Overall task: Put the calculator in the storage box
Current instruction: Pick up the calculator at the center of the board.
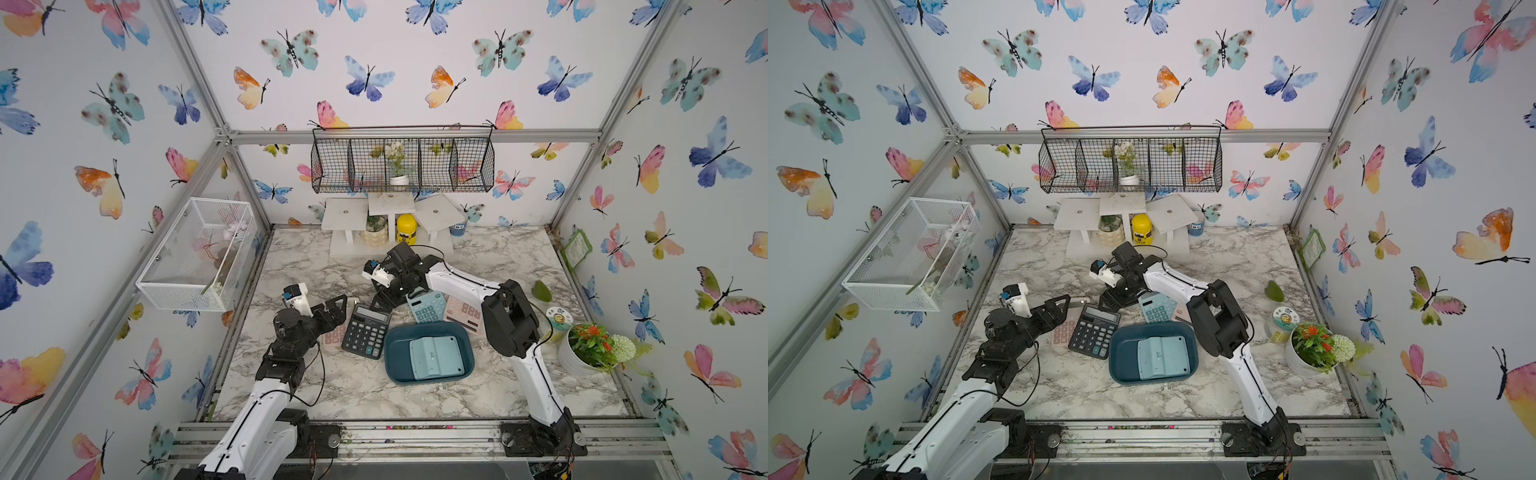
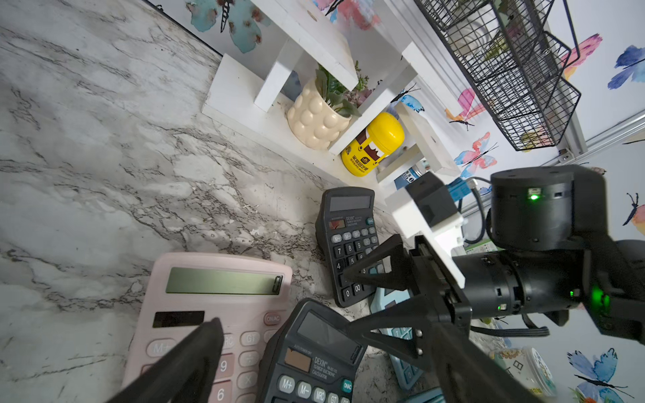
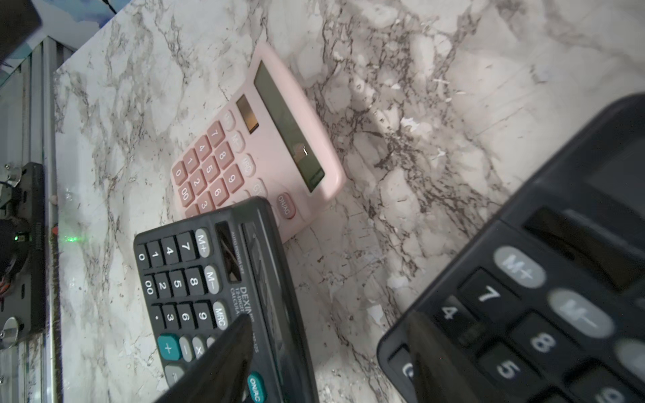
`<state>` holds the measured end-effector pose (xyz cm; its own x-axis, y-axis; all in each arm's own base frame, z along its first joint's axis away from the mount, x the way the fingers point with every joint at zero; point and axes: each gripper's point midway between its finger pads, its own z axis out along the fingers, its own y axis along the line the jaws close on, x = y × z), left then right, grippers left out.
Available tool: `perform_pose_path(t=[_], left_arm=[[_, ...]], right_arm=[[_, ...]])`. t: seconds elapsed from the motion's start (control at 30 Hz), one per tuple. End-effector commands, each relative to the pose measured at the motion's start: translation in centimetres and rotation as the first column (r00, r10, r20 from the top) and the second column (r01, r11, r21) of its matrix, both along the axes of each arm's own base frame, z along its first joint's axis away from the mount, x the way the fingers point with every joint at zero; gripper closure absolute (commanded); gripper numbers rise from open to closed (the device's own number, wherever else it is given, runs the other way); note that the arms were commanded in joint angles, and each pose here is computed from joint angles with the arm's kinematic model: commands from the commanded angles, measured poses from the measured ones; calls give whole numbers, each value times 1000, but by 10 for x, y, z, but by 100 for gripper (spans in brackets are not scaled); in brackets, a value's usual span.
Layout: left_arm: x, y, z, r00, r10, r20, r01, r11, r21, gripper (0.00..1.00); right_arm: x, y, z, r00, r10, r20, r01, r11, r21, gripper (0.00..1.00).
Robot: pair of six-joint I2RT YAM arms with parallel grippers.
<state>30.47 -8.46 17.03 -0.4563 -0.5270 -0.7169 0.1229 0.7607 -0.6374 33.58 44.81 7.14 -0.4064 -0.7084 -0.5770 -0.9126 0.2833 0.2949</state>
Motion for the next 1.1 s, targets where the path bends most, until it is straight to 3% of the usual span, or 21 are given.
perform_pose_path(t=[0.0,0.23,0.43,0.63,0.9,1.07], left_arm=[[1,-6,11,999,-37,38,37,999,-4,1],[1,-7,11,998,-42,36,42,999,-4,1],[1,-7,11,998,-43,36,43,999,-5,1],[1,-8,11,998,-48,37,48,999,-5,1],[1,-9,12,998,-55,44,56,998,-8,1],[-1,-13,16,995,-78,60,79,997,-10,1]], right_arm=[[-14,-2,-7,996,69,-50,-70,997,-22,27],[-20,5,-20,987,113,-112,-114,993,-7,30],[-26,10,-10,981,141,-136,-137,990,38,52],[-26,9,-5,982,138,-128,-133,990,40,80],[-25,8,10,986,131,-107,-127,991,46,94],[-23,6,40,991,123,-58,-119,990,71,98]])
